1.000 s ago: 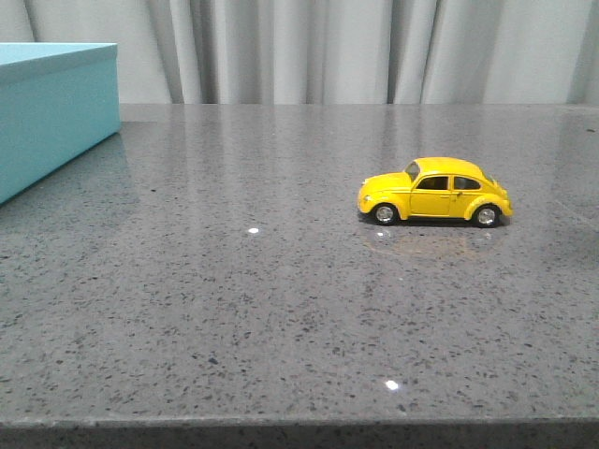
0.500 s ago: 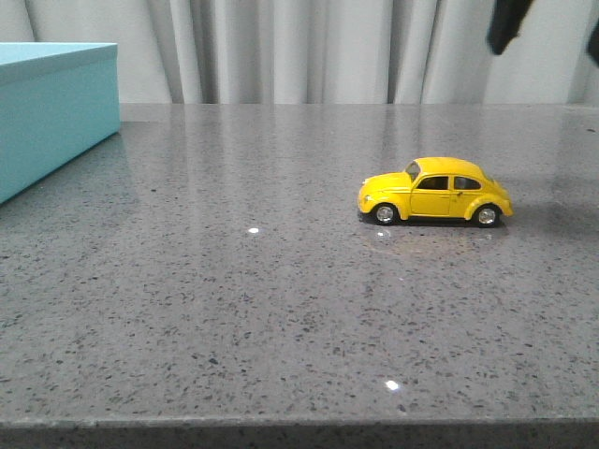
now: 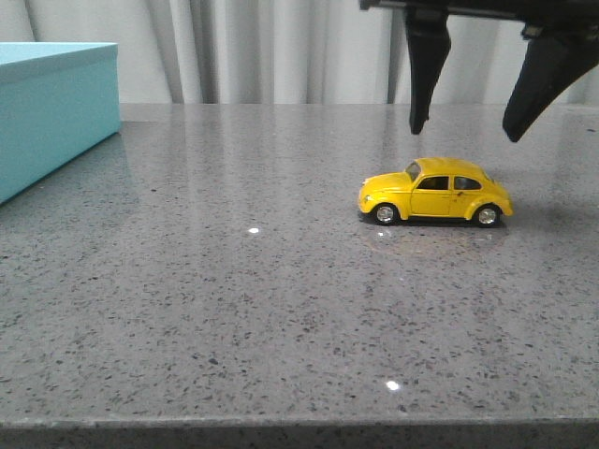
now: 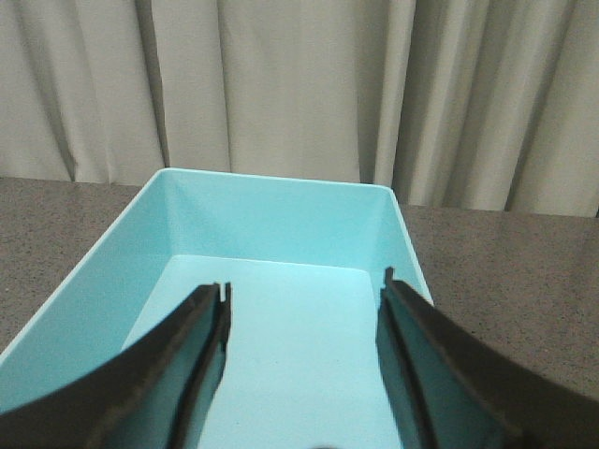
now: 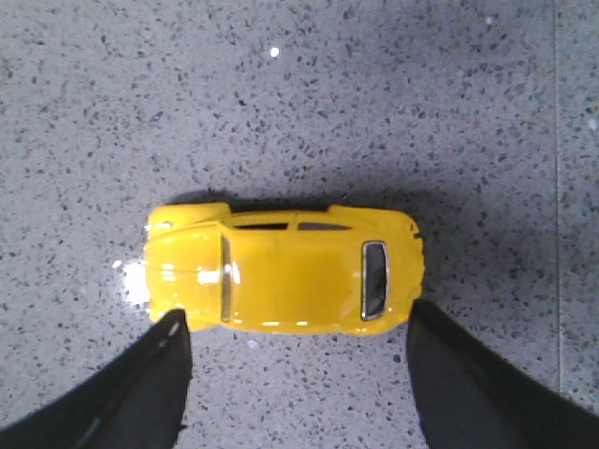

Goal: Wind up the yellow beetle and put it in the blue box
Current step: 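Lower the right gripper onto the yellow beetle car and grasp it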

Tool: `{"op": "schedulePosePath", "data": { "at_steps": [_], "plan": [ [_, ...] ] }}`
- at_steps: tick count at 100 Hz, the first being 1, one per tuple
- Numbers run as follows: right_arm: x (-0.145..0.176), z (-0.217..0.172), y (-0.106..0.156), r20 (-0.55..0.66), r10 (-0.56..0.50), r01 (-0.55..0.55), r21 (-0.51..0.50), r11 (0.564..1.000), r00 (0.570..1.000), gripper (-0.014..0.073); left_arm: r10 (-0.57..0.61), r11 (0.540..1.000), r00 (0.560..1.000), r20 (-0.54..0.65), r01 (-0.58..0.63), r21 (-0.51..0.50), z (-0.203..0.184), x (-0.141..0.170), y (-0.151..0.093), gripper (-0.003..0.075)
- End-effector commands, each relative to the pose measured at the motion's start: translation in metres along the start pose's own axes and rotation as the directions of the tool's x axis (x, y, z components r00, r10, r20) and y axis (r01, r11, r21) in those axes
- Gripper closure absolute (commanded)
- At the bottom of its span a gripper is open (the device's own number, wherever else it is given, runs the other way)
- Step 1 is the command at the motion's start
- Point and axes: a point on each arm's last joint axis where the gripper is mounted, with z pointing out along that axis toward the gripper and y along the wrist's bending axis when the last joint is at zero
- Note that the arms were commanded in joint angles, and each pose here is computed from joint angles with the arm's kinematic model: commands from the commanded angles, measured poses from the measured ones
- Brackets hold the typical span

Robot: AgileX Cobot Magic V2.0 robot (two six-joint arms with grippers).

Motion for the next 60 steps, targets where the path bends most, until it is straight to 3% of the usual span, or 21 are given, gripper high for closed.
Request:
{"op": "schedulePosePath", "data": {
  "at_steps": [1,60],
  "plan": [
    [-0.008,-0.015,0.003,0.075,-0.001,0.004,-0.037,0.999,0.997,0.0097,-0.014,1.000,0.995,0.102,0.013,0.005,-0.001,-0.018,-0.001,0.0366],
    [-0.011,0.014,0.008,0.030,0.031,-0.031,0.003,1.000,0.999,0.0097,-0.014,1.000,0.995,0.102,0.013,0.005,-0.001,-0.018,-0.001,0.0366]
  ]
}}
